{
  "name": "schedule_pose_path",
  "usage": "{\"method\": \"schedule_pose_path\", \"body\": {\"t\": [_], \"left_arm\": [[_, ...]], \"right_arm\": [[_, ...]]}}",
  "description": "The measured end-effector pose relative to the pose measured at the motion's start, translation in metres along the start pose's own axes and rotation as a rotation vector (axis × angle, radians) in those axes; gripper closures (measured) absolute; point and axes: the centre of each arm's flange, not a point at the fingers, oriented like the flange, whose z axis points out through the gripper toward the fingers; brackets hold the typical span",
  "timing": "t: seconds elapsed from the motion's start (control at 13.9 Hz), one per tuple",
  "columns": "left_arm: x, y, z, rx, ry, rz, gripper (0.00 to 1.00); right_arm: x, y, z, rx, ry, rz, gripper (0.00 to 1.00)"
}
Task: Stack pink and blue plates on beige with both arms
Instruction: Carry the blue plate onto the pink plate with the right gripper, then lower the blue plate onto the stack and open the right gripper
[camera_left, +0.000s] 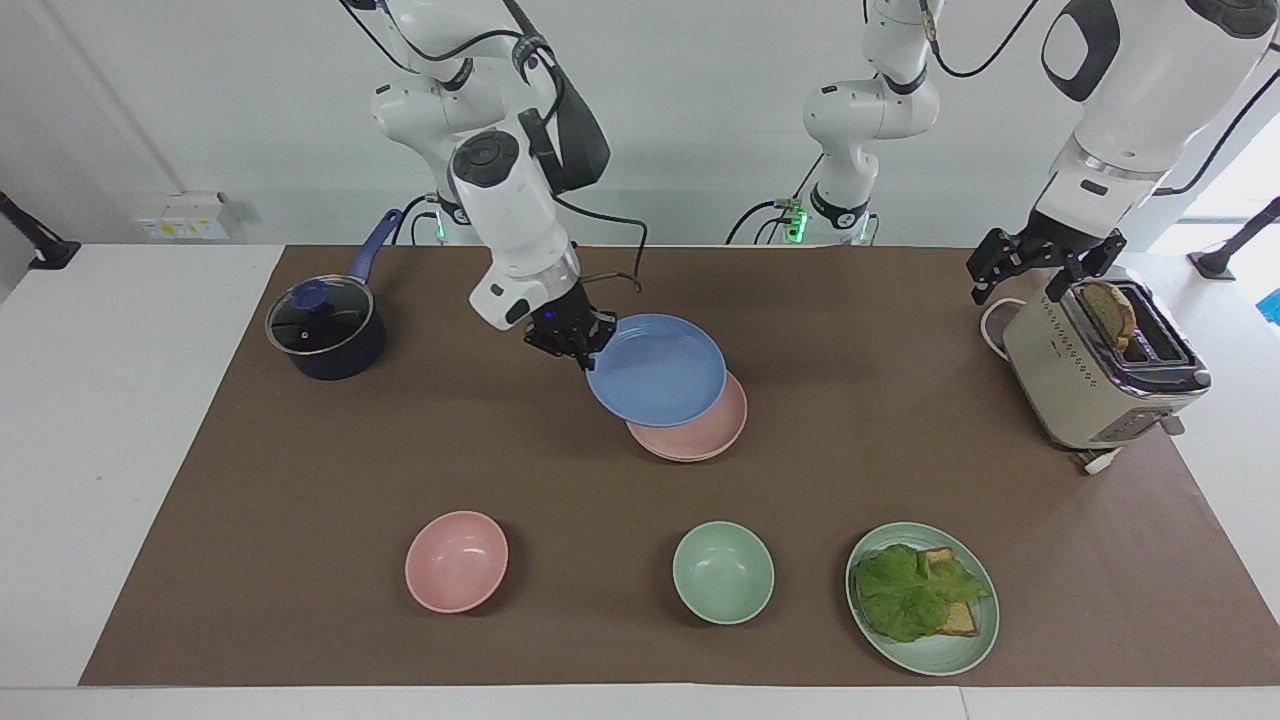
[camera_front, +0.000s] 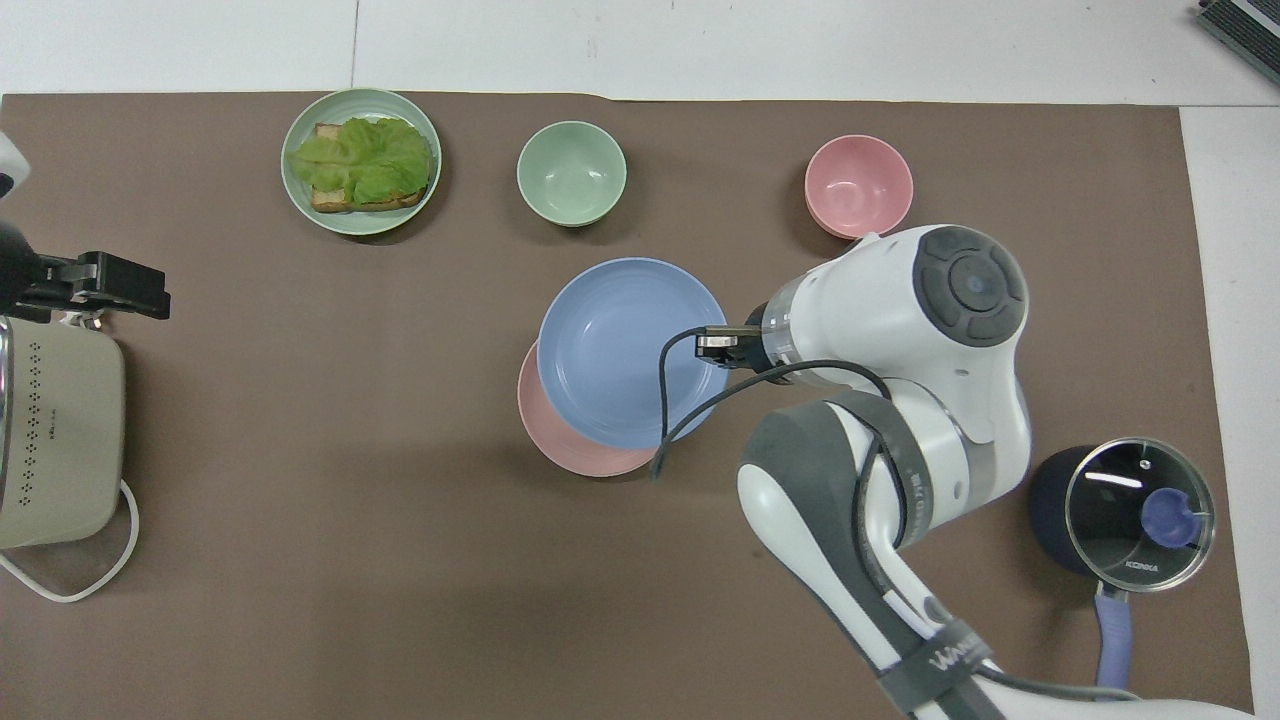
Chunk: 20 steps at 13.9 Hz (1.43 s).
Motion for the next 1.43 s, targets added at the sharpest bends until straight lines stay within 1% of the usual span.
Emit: {"method": "schedule_pose_path", "body": {"t": [0.29, 0.65, 1.08, 1.43], "left_arm": [[0.000, -0.006, 0.000, 0.001, 0.001, -0.010, 0.00], [0.000, -0.003, 0.000, 0.001, 0.002, -0.005, 0.00], [0.000, -0.009, 0.000, 0.002, 0.001, -0.016, 0.00], [0.000, -0.012, 0.000, 0.002, 0.000, -0.022, 0.00]], "right_arm": [[-0.005, -0.027, 0.043, 0.005, 0.001, 0.018, 0.95], [-0.010, -0.023, 0.090, -0.031, -0.058, -0.006, 0.95], [-0.015, -0.010, 0.103, -0.049, -0.085, -0.049, 0.95], [-0.018, -0.005, 0.109, -0.058, -0.098, -0.051, 0.95]]}}
